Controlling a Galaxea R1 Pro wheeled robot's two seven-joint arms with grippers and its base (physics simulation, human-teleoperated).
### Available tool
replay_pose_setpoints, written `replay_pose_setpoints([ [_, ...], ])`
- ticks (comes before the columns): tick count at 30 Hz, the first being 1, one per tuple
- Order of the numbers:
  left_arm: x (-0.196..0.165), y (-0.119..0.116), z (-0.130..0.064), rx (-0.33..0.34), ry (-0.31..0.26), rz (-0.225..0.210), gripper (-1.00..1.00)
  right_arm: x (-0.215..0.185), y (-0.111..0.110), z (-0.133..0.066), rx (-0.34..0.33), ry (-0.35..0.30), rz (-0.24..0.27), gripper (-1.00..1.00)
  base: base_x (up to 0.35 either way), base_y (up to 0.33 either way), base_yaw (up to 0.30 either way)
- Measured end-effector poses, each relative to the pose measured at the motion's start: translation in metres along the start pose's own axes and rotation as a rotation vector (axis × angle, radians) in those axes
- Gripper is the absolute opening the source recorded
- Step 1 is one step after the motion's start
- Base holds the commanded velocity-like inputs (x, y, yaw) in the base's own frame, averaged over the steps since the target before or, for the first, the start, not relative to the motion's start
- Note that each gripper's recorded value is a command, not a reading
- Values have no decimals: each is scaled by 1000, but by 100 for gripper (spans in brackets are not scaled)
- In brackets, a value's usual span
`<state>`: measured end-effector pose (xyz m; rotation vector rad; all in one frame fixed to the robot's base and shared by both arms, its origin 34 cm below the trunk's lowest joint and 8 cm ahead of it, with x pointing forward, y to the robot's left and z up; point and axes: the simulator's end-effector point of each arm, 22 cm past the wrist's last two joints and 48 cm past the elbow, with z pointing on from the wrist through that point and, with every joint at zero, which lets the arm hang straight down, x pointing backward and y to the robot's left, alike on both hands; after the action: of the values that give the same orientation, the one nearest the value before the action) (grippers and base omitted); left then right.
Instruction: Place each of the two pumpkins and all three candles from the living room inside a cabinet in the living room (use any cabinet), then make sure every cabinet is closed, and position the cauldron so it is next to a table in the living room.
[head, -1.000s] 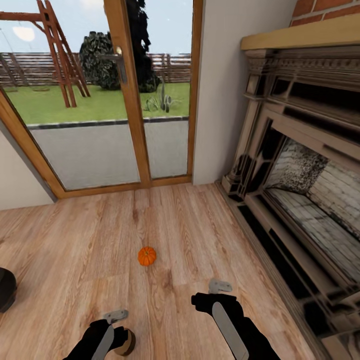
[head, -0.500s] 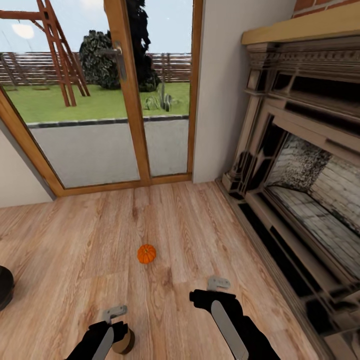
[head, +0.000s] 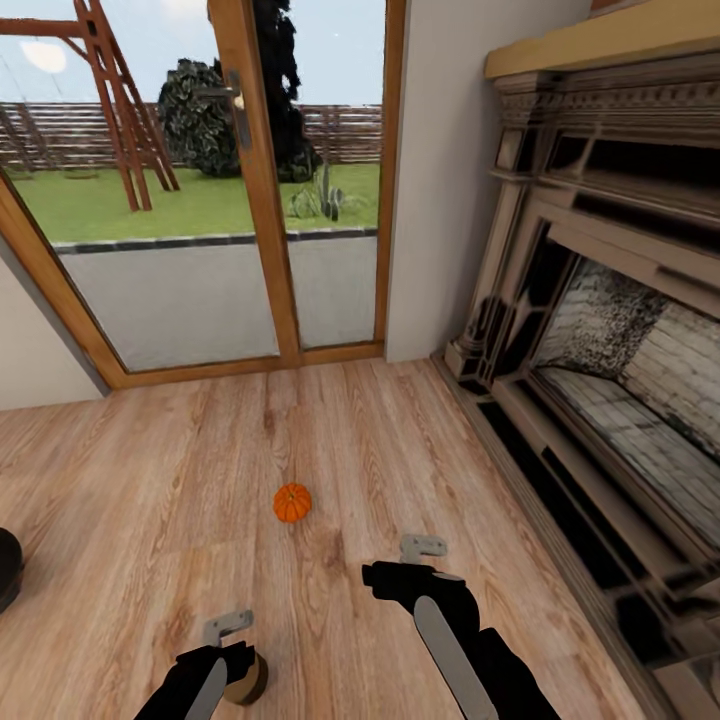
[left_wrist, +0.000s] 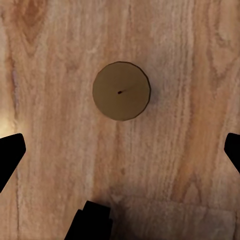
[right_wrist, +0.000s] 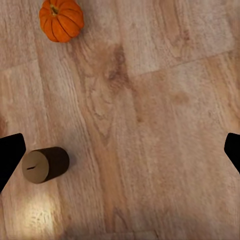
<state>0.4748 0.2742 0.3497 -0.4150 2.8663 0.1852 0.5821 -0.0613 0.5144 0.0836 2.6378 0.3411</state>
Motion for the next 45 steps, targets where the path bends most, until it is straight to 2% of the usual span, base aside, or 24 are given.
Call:
replay_pose_setpoints([
  [6, 4, 0, 12, 1, -3, 1, 100, 9, -1, 9, -5, 3, 0, 100, 0, 0, 0],
  [12, 3, -3, 23, 11, -33, -10, 100, 21, 7, 18, -23, 8, -30, 100, 0, 0, 0],
  [21, 5, -6, 39, 19, -53, -14, 100, 12, 16, 18, -60, -27, -43, 100, 0, 0, 0],
  [25, 7, -7, 46, 21, -56, -15, 100, -7, 44, 13, -113, -43, -56, 100, 0, 0, 0],
  [31, 13, -8, 58, 22, -58, -15, 100, -5, 57, 17, -152, -52, -61, 100, 0, 0, 0],
  [41, 18, -10, 77, 25, -76, -22, 100, 6, 57, 31, -169, -66, -61, 100, 0, 0, 0],
  [45, 19, -11, 84, 27, -85, -24, 100, 10, 62, 36, -201, -69, -62, 100, 0, 0, 0],
])
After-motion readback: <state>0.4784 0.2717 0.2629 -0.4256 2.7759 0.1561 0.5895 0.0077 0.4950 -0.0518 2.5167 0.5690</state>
